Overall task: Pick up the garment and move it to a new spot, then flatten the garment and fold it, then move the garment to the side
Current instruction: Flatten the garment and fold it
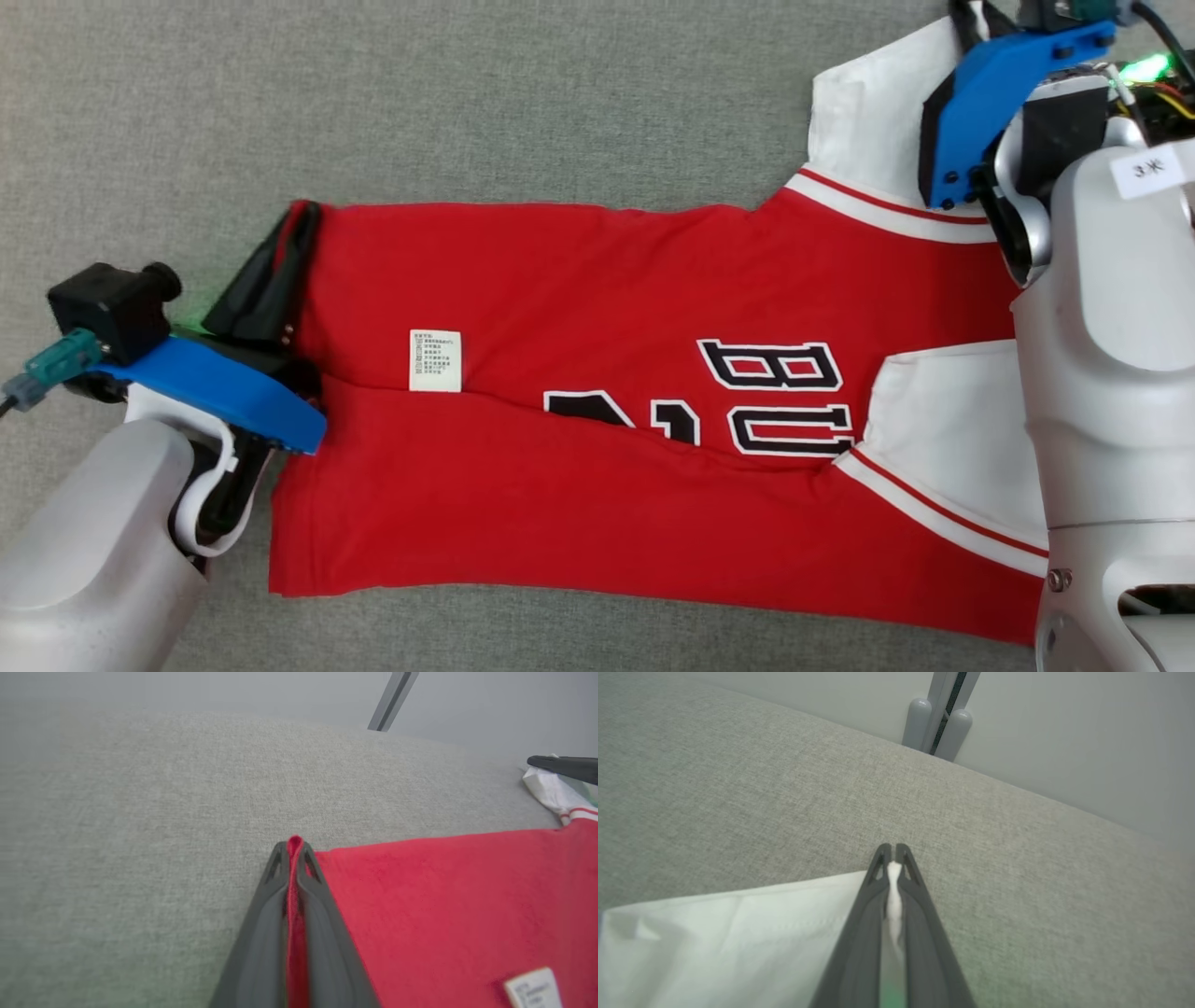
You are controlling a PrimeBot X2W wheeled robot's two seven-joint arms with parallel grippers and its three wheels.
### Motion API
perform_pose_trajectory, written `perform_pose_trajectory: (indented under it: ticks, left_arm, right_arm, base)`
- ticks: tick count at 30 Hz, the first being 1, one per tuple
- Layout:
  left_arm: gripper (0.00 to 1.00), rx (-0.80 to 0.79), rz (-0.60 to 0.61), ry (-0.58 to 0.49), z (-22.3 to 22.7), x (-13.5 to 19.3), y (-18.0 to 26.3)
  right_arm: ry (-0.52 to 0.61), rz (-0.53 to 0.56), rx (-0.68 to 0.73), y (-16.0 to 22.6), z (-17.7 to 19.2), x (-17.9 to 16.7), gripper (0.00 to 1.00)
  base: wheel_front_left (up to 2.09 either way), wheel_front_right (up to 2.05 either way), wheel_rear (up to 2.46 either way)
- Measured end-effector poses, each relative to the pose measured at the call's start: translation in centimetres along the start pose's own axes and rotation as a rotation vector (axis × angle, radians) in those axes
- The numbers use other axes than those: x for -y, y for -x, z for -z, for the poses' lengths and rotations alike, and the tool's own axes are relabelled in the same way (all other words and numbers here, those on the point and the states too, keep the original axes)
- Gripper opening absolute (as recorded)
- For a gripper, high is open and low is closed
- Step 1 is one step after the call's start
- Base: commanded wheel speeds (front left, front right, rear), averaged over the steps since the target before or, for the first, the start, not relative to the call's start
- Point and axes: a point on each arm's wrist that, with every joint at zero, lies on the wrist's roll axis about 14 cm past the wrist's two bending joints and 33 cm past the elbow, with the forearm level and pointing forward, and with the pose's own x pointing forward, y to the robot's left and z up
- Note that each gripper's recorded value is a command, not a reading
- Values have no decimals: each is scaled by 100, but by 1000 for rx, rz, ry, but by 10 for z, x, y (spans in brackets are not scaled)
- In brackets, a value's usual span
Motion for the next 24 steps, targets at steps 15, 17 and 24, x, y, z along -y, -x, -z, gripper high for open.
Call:
perform_pose_trajectory:
  ticks: [15, 17, 24]
  left_arm:
    - [0, 173, -52, -42, -47, -1, 14]
    - [0, 171, -58, -48, -45, 0, 19]
    - [0, 146, -62, -52, -31, 9, 32]
  right_arm:
    - [-200, 81, 377, 64, -44, 43, 0]
    - [-253, 73, 395, 76, -36, 41, 0]
    - [-329, 45, 361, 124, 9, 25, 0]
  base:
    - [0, 0, 0]
    - [0, 0, 0]
    - [0, 0, 0]
